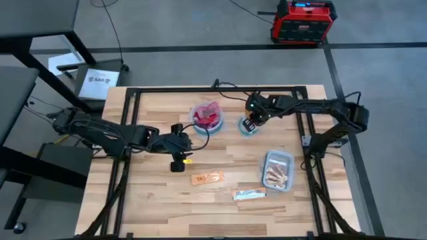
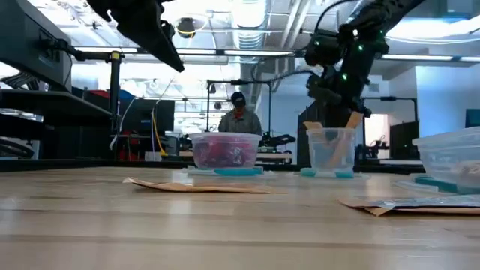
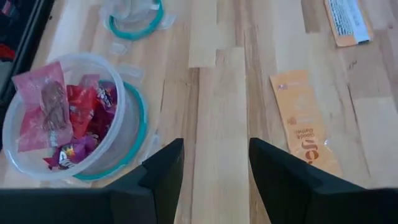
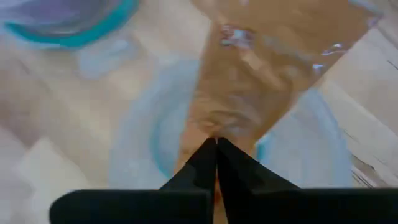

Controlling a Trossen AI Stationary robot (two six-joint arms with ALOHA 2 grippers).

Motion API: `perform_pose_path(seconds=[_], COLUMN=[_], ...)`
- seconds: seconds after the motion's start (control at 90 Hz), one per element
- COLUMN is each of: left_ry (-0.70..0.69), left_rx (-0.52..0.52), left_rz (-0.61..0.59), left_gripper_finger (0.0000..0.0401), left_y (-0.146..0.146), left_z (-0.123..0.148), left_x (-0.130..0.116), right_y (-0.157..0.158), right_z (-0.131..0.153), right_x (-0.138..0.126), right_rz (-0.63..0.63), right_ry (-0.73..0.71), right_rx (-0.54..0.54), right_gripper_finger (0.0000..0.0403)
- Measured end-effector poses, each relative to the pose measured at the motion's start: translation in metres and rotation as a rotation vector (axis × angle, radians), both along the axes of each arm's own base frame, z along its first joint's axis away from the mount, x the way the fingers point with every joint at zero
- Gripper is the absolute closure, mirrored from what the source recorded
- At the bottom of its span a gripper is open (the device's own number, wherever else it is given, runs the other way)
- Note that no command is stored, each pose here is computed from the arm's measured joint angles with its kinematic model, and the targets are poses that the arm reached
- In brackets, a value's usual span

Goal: Sort candy
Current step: Put the yellow candy strip into the small circular transparent bin

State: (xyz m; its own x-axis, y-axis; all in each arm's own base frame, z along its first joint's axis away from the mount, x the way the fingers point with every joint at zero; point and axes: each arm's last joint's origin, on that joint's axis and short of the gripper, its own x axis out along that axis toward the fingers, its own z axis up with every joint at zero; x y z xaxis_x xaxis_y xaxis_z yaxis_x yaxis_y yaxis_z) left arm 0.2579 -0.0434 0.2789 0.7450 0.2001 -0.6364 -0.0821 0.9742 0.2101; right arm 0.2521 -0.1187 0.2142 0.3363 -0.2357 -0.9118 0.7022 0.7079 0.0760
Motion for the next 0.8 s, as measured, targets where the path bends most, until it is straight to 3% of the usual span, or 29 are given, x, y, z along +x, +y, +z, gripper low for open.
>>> perform_pose_path(seconds=[0.156, 0.289, 0.644, 0.8], left_ry=[0.000, -0.005, 0.000, 0.000], left_rx=[0.003, 0.002, -0.001, 0.001], left_rz=[-0.003, -0.003, 0.000, -0.005], left_gripper_finger=[0.0235, 0.0235, 0.0235, 0.0235], left_y=[0.000, 0.000, 0.000, 0.000], left_z=[0.000, 0.000, 0.000, 0.000], left_x=[0.000, 0.001, 0.000, 0.000], right_y=[0.002, -0.001, -0.012, -0.009], right_z=[0.026, 0.027, -0.052, -0.053], right_x=[0.005, 0.008, 0.028, 0.028], right_rz=[0.028, 0.018, 0.010, 0.033], right_ry=[0.027, -0.020, 0.171, 0.193], right_rx=[-0.004, -0.024, 0.056, 0.064], right_gripper_finger=[0.0403, 0.0403, 0.0403, 0.0403])
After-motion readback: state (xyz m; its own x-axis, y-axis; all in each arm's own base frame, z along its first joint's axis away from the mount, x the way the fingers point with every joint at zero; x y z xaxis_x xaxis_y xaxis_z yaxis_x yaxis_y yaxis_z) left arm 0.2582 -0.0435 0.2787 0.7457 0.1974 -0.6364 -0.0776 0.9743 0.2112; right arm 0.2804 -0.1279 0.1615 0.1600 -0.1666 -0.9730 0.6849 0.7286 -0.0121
